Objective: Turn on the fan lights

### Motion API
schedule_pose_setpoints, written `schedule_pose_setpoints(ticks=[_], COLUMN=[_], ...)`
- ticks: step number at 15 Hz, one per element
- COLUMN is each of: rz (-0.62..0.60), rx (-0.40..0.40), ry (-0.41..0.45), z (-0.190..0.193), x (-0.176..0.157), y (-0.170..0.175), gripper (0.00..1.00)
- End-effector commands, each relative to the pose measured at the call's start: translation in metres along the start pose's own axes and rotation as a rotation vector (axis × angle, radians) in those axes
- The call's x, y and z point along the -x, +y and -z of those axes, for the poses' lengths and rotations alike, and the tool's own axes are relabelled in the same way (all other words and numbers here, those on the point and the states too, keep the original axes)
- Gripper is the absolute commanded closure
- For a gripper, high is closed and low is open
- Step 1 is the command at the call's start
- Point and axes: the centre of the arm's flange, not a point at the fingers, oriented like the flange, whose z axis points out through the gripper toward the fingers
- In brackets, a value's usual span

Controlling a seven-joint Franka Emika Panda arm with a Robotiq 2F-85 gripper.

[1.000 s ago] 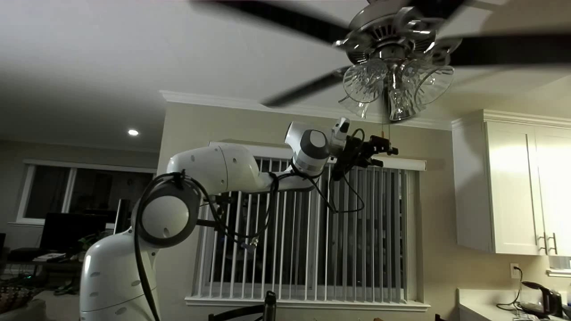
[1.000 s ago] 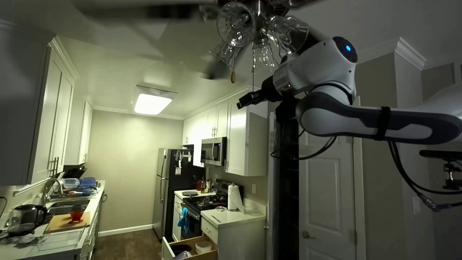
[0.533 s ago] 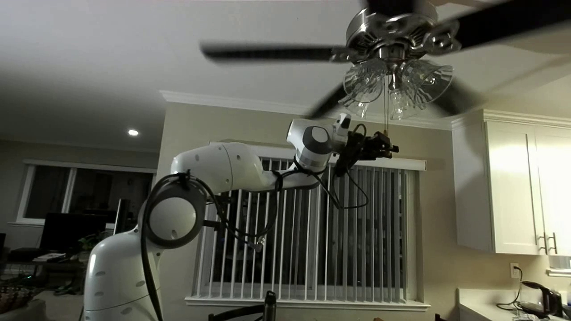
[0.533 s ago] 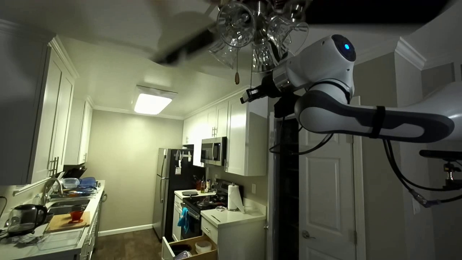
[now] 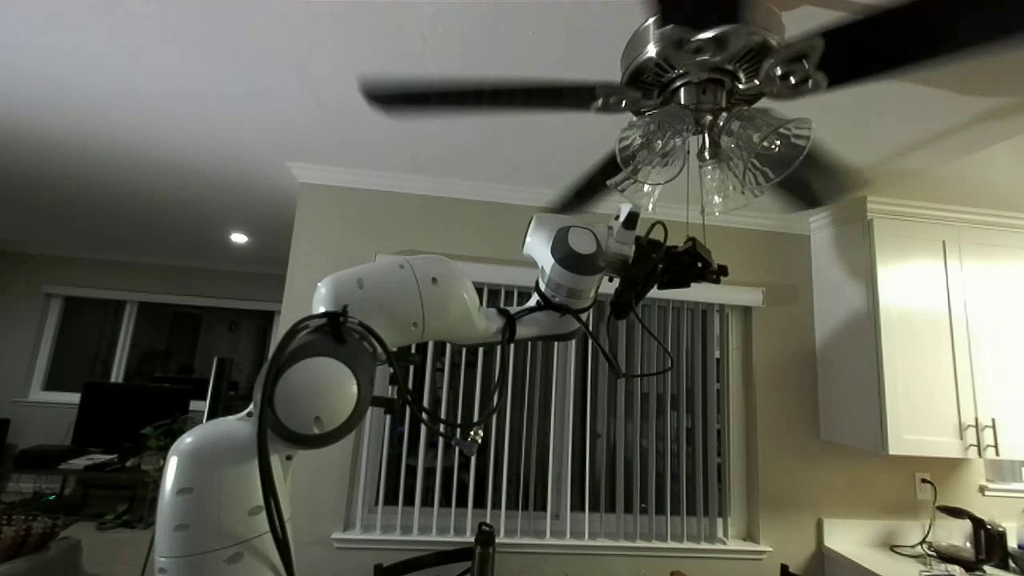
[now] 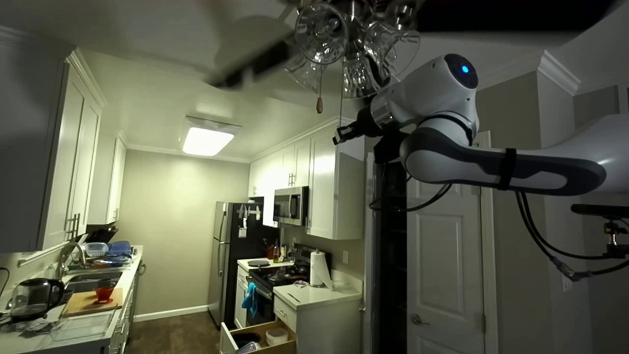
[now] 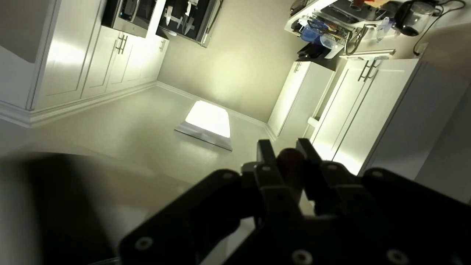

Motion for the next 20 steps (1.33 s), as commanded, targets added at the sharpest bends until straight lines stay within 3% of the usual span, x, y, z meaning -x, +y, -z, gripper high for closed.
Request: schedule_pose_setpoints(ticks=[1,5,9,10,11,14,20], rz=[0.011,0.075,0.062,0.047,0.022,0.007,0.113], rx=[0.027,0.023,0.02,0.019,0.017,0.016,0.018], ry=[-0.054,-0.154,-0.108,-0.09,-0.065,-0.068,-0.26], z=[-0.008,-0.006,-0.001,0.0,0.0,-0.002,-0.014], x=[0.012,0.026,0.013,0.009,0.004,0.005,0.047], y=[0.002,0.003,0.003,0.002,0.001,-0.001,-0.006], gripper=[0.95,0.95,0.95,0.84,0.55,0.41,0.04])
